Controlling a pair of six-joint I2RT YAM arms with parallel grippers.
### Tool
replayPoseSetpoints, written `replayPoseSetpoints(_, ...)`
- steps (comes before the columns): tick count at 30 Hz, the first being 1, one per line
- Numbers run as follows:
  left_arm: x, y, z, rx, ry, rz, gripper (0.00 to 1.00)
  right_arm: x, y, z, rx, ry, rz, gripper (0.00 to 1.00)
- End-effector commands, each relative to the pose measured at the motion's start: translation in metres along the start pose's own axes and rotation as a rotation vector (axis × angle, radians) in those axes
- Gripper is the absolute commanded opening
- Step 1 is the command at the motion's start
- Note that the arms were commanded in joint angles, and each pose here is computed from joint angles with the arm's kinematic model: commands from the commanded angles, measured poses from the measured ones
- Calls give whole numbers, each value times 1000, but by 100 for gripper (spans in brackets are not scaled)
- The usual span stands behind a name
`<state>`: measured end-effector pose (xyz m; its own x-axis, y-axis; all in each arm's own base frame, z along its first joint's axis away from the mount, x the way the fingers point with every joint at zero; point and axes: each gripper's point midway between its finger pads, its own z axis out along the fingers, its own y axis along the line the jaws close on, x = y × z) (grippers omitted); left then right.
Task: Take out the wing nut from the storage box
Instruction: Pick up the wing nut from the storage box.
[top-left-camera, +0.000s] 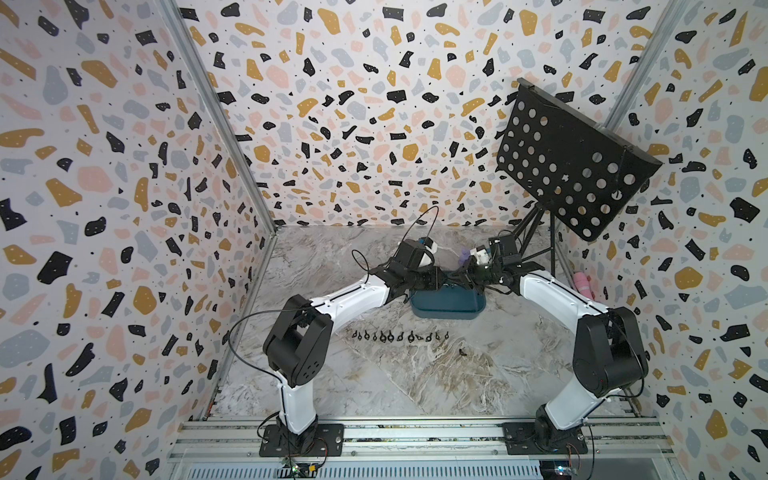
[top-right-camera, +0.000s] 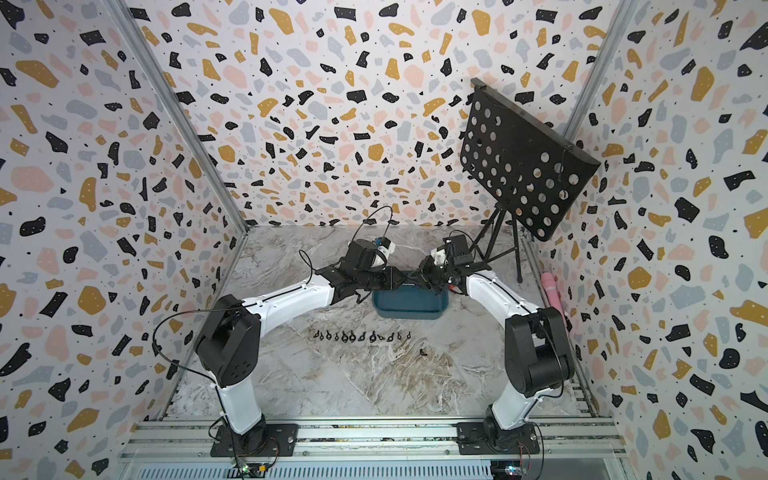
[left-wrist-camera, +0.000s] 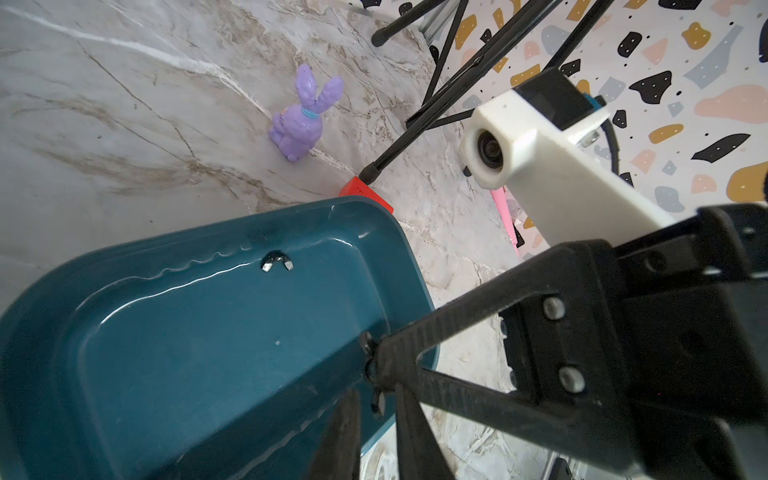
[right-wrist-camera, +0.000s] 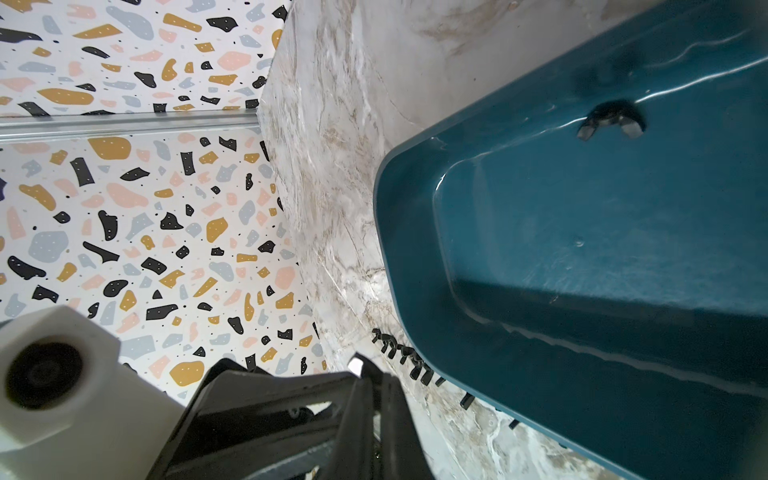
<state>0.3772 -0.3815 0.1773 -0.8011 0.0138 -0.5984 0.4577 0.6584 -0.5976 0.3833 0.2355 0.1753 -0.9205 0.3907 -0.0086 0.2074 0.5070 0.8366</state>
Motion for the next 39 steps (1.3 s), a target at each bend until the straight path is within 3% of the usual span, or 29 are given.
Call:
replayPoseSetpoints(1,-10,-7,1,19,-43,20,21,3,20,-6,-63,4,-20,1)
replayPoseSetpoints(3,-11,-7,1,19,-43,22,20,4,18,-6,-61,11,-16,1)
replayPoseSetpoints(12,-14,-8,4,21,-46,25,0,4,19,-6,-65,14,-21,1)
replayPoseSetpoints(19,-14,-7,4,18,-49,25,0,5,18,-6,-63,17,-21,2)
replayPoseSetpoints(22,-15,-8,2,18,-53,29,0,4,17,-7,-57,12,-23,14)
replayPoseSetpoints(25,-16,-7,0,9,-57,36,0,-1,10,-15,-33,-11,-23,34)
replayPoseSetpoints(39,-12,25,-39,-119,-81,48,0,-10,-19,-54,95,-98,-134,68)
